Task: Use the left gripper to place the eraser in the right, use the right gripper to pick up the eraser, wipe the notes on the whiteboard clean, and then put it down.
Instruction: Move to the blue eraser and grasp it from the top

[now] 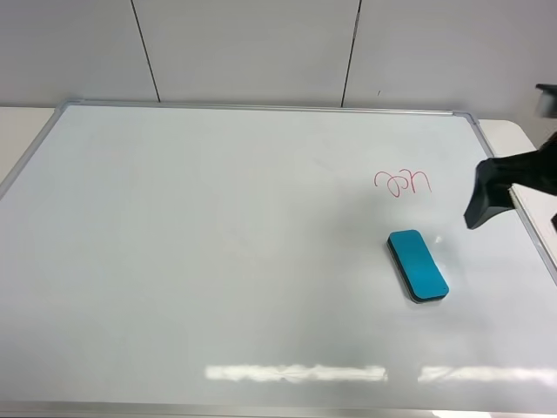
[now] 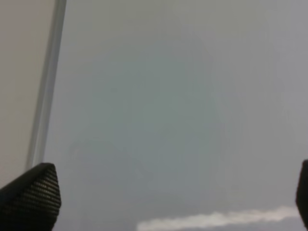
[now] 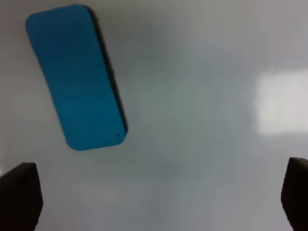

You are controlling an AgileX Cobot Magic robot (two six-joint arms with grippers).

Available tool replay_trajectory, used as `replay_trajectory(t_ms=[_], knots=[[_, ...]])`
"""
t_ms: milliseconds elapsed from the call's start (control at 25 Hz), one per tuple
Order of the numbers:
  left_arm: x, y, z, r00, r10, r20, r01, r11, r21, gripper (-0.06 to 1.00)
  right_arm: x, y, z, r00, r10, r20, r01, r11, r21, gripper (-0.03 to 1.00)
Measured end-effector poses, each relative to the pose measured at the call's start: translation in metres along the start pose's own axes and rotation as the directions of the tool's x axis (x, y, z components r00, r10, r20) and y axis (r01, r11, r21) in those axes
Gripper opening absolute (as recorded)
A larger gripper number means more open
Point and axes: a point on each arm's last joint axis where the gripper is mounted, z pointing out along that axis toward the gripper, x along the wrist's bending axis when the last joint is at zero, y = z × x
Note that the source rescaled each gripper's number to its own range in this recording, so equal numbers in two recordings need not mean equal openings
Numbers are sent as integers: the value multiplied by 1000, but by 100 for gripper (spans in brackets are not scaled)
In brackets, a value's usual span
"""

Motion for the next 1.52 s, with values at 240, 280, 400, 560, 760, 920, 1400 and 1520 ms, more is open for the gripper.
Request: replay_trajectory(t_ms=[240, 280, 400, 560, 760, 920, 1400, 1520], knots=[[0, 0, 0, 1000, 0, 0, 0, 1000, 0, 100, 34, 9, 40, 997, -70, 19, 68, 994, 80, 100], [0, 0, 0, 1000, 0, 0, 0, 1000, 0, 100, 36, 10, 44, 997, -65, 28, 63, 995, 80, 100], [0, 0, 0, 1000, 0, 0, 0, 1000, 0, 100, 40, 13, 54, 998, -50, 47, 46, 996, 76, 100], [0, 0, 0, 1000, 0, 0, 0, 1000, 0, 100, 46, 19, 73, 997, -56, 62, 52, 996, 69, 100], [0, 0, 0, 1000, 0, 0, 0, 1000, 0, 100, 52, 22, 95, 996, -69, 61, 64, 995, 81, 100], [0, 0, 0, 1000, 0, 0, 0, 1000, 0, 100, 58, 20, 113, 993, -95, 65, 88, 990, 114, 100], [0, 0, 0, 1000, 0, 0, 0, 1000, 0, 100, 72, 17, 120, 983, -169, 68, 161, 982, 102, 100], [0, 0, 0, 1000, 0, 0, 0, 1000, 0, 100, 71, 17, 120, 977, -197, 85, 188, 977, 100, 100]])
